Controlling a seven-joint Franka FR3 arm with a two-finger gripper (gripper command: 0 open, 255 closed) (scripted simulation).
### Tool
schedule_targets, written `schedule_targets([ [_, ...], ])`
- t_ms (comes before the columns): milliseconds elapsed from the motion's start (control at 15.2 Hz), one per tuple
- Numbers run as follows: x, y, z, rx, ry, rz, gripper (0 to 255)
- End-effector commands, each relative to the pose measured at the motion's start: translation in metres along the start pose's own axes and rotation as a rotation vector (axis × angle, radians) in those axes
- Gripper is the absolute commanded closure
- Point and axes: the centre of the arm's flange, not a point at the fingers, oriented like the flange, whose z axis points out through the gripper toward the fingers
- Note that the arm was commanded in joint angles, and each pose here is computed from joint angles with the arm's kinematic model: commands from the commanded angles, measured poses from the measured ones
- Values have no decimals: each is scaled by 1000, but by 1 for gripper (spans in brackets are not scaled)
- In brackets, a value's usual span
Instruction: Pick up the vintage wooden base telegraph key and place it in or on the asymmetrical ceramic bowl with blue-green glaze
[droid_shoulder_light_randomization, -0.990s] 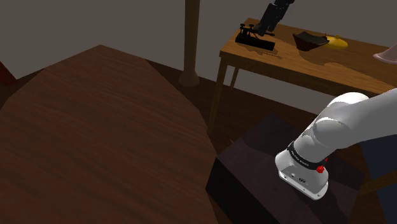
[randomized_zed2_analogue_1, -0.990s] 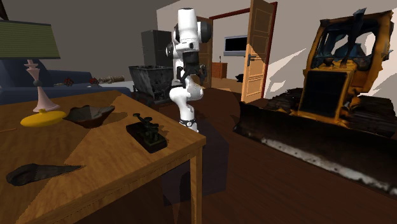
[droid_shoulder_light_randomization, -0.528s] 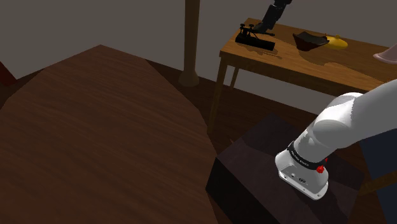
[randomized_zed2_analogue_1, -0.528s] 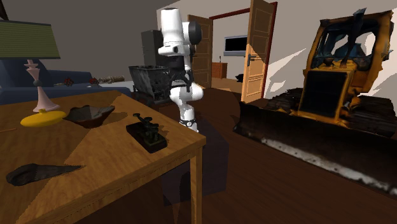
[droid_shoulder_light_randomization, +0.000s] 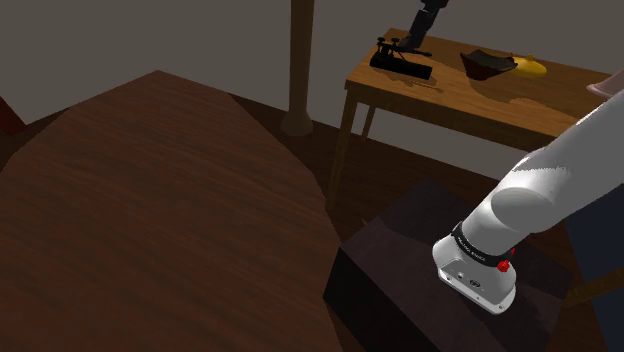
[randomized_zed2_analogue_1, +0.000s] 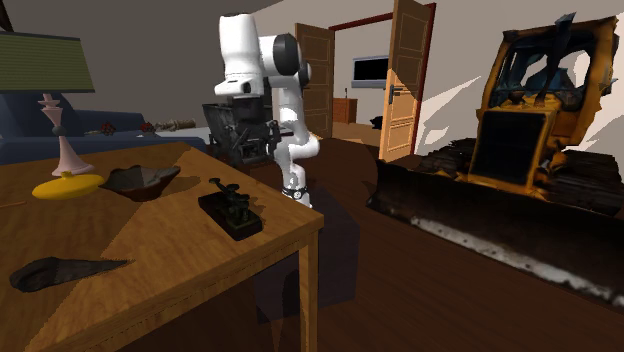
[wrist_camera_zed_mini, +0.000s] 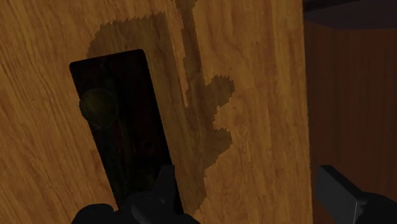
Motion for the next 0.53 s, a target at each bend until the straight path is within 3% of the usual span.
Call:
schedule_targets([
  [0, 10, 27, 5, -2, -6, -19, 0],
  [330, 35, 87, 19, -3, -20, -61, 0],
  [462, 37, 93, 25, -3, -21, -65, 0],
])
